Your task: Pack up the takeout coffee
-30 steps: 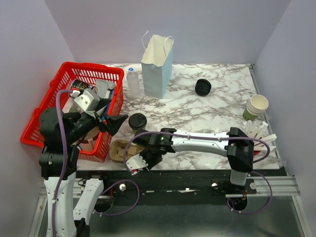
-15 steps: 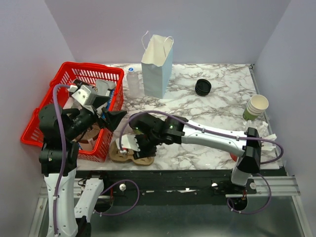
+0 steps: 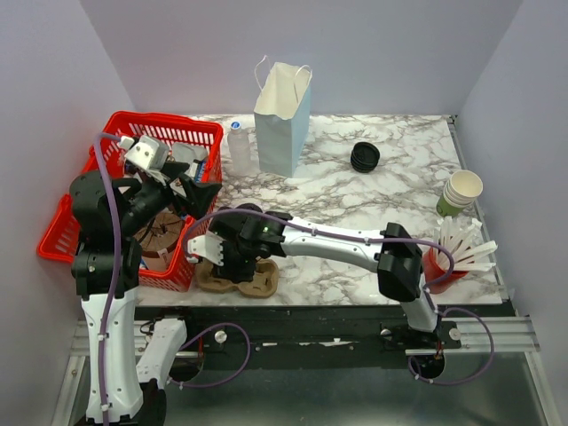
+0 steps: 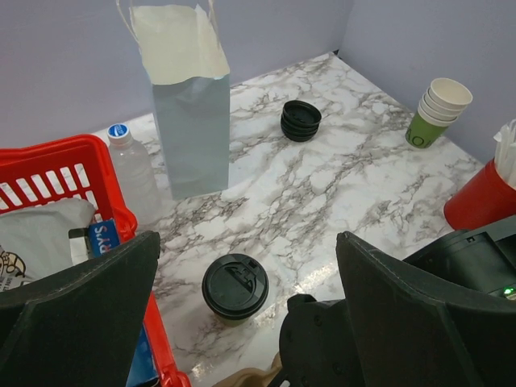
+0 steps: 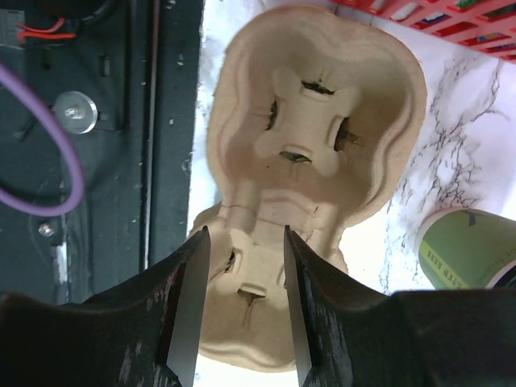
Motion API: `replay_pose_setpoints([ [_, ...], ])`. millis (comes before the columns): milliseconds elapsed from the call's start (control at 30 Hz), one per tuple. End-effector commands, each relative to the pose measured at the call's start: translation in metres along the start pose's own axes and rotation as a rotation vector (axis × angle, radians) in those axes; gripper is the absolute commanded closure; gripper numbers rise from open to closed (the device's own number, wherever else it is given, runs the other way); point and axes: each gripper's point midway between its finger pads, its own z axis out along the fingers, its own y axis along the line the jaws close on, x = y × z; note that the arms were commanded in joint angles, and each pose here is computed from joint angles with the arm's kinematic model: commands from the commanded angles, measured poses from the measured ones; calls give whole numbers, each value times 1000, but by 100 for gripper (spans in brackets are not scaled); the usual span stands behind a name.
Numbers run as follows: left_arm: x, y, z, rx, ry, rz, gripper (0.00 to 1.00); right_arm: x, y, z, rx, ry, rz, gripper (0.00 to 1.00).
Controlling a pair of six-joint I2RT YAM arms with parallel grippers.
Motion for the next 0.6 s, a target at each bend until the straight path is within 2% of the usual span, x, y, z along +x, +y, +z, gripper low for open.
replay_pose_setpoints([
  [0, -14, -8, -5, 9, -43, 2, 2, 1, -14, 11, 51, 13, 53, 50],
  [567, -11, -10, -7, 13, -34, 6, 2, 14, -29, 33, 114, 65, 82, 50],
])
